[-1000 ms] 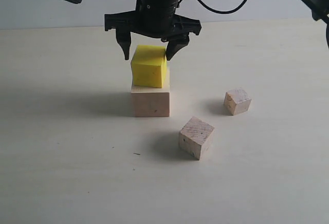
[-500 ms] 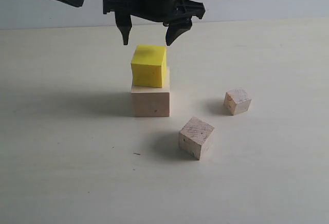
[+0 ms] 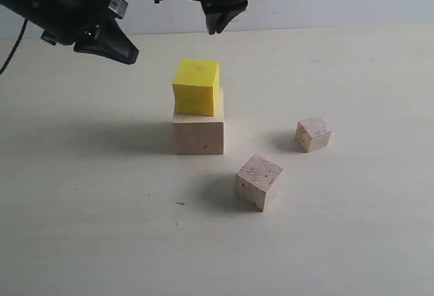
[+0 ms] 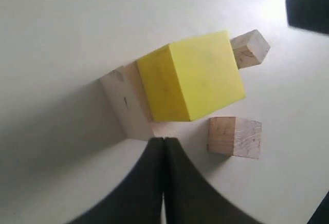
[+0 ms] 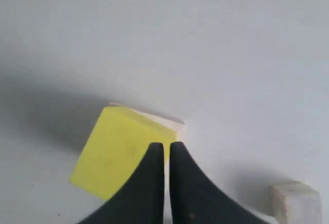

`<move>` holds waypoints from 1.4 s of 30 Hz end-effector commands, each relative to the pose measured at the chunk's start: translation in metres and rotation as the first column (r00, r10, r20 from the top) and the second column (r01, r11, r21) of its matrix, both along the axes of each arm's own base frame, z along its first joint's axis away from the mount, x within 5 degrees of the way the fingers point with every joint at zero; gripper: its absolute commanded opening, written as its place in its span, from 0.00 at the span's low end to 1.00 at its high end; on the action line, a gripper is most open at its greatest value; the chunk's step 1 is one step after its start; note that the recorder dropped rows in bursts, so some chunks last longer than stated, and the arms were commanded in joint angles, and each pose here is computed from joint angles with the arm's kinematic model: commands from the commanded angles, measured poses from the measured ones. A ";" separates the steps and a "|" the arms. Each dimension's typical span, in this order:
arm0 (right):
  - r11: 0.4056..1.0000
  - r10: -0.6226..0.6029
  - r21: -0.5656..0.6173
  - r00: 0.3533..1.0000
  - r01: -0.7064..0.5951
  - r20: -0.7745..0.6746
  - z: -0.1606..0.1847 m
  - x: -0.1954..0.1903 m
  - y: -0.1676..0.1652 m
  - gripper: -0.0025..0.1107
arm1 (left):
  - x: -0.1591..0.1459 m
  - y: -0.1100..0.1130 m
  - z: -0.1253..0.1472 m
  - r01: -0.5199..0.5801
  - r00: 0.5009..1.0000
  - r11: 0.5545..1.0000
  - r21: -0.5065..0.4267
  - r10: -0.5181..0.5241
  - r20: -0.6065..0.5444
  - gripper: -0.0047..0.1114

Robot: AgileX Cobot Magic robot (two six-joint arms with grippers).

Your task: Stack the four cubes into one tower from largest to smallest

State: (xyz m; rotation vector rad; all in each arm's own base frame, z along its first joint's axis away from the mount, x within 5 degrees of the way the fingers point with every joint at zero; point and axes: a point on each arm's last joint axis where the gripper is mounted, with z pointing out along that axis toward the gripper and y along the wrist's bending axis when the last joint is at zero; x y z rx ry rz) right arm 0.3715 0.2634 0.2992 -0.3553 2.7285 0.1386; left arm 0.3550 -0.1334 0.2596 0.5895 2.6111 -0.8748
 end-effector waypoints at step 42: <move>0.996 0.006 -0.081 0.979 -0.023 -0.204 -0.064 0.012 -0.040 0.02 | 0.007 -0.036 -0.054 0.123 0.988 0.990 -0.068 -0.128 -0.088 0.04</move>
